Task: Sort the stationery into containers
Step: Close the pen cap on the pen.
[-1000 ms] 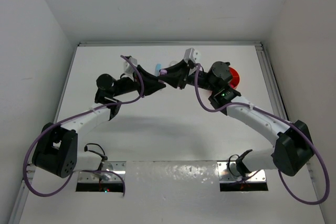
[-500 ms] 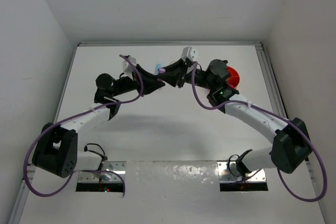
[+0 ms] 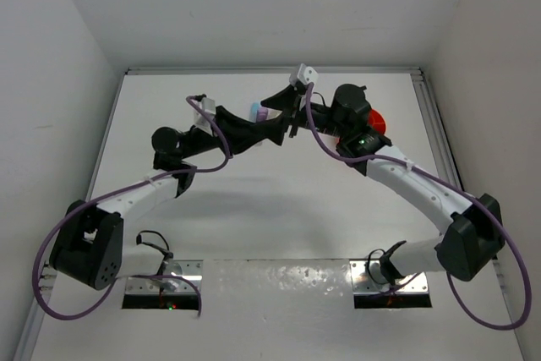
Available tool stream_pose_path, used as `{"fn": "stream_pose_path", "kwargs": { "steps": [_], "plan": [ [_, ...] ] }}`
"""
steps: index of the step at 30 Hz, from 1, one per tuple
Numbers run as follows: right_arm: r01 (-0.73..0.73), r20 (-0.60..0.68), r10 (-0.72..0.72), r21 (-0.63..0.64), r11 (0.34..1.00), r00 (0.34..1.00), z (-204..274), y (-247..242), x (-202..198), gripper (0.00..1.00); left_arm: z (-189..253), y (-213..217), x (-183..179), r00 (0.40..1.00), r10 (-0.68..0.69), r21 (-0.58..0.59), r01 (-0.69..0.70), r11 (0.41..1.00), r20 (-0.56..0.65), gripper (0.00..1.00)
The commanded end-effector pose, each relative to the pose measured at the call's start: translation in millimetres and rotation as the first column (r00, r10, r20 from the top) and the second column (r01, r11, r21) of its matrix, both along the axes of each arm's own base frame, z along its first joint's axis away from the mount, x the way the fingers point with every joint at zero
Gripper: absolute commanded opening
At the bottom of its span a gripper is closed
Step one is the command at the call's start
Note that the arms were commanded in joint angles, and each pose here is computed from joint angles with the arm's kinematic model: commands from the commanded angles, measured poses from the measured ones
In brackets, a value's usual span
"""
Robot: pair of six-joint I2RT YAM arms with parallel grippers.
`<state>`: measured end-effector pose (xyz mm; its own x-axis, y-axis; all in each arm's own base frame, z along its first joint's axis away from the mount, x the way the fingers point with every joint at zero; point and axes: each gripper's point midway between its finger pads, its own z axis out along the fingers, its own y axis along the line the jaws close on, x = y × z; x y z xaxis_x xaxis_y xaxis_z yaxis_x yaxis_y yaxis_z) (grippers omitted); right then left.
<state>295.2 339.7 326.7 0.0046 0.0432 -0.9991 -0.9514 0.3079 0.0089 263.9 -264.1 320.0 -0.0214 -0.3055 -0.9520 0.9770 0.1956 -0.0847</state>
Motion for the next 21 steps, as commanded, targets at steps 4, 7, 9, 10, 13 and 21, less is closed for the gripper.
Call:
{"fn": "stream_pose_path", "kwargs": {
  "steps": [4, 7, 9, 10, 13, 21],
  "plan": [
    [-0.079, -0.08, 0.072, -0.09, 0.993, 0.994, -8, -8, -32, 0.72, 74, 14, -17, 0.957, 0.097, -0.164, -0.054, 0.985, 0.273, 0.0],
    [-0.085, -0.03, 0.083, -0.066, 0.994, 0.996, 20, -15, -43, 0.73, 69, 13, -15, 0.959, 0.098, -0.151, -0.059, 0.987, 0.266, 0.0],
    [-0.084, 0.007, 0.085, -0.053, 0.995, 0.996, 33, -19, -48, 0.74, 67, 13, -13, 0.961, 0.101, -0.147, -0.065, 0.987, 0.257, 0.0],
    [-0.083, 0.031, 0.085, -0.044, 0.996, 0.996, 42, -23, -53, 0.75, 66, 13, -13, 0.962, 0.1, -0.146, -0.064, 0.987, 0.254, 0.0],
    [-0.09, 0.046, 0.092, -0.053, 0.995, 0.995, 51, -27, -60, 0.76, 67, 13, -12, 0.963, 0.102, -0.152, -0.065, 0.986, 0.251, 0.0],
    [-0.048, 0.083, 0.054, -0.081, 0.996, 0.995, 59, -34, -57, 0.5, 66, 11, -12, 0.965, 0.099, -0.151, -0.062, 0.987, 0.245, 0.0]
  ]
}}
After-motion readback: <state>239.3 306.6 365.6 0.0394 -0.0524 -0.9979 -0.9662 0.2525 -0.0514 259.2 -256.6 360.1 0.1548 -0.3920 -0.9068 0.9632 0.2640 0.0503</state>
